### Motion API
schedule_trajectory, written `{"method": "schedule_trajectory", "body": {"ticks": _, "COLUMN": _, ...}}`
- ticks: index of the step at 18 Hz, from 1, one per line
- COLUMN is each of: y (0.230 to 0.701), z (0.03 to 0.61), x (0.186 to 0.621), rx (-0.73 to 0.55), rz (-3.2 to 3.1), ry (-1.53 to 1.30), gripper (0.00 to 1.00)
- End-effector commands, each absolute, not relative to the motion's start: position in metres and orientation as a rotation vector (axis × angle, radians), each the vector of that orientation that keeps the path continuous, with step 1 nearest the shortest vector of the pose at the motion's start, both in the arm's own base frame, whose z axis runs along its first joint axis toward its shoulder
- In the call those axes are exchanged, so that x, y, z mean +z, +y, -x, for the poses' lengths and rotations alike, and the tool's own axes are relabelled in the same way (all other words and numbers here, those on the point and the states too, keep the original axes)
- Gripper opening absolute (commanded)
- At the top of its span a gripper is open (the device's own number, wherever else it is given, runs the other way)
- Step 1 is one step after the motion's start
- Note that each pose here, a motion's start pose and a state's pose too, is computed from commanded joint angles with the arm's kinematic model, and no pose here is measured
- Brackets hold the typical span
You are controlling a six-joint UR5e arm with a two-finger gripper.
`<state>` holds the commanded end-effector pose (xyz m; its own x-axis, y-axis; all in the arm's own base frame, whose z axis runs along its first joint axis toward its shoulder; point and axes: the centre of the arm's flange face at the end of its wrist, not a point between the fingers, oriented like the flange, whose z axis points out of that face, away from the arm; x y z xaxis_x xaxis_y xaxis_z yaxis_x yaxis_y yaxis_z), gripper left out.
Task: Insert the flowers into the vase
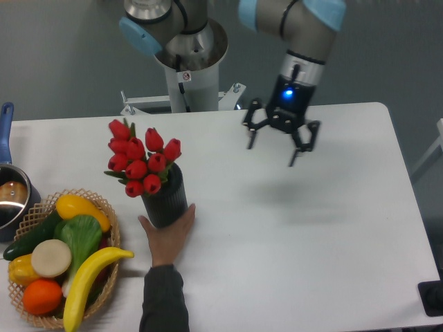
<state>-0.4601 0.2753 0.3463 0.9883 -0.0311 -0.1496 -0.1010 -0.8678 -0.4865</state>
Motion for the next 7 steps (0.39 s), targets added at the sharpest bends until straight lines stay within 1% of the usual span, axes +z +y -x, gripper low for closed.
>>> {"method": "schedule_trajectory", "body": {"ticks": 3, "y": 0.265, "z": 0.490, "x": 0.343, "rx": 0.271, "rz": 2.723, "ry": 0.236, "gripper": 1.00}}
{"method": "schedule_trajectory", "body": {"ticks": 7, "y": 0.254, "z": 0.537, "x": 0.342, "rx": 0.354, "rz": 2.891, "ry": 0.268, "gripper": 1.00}}
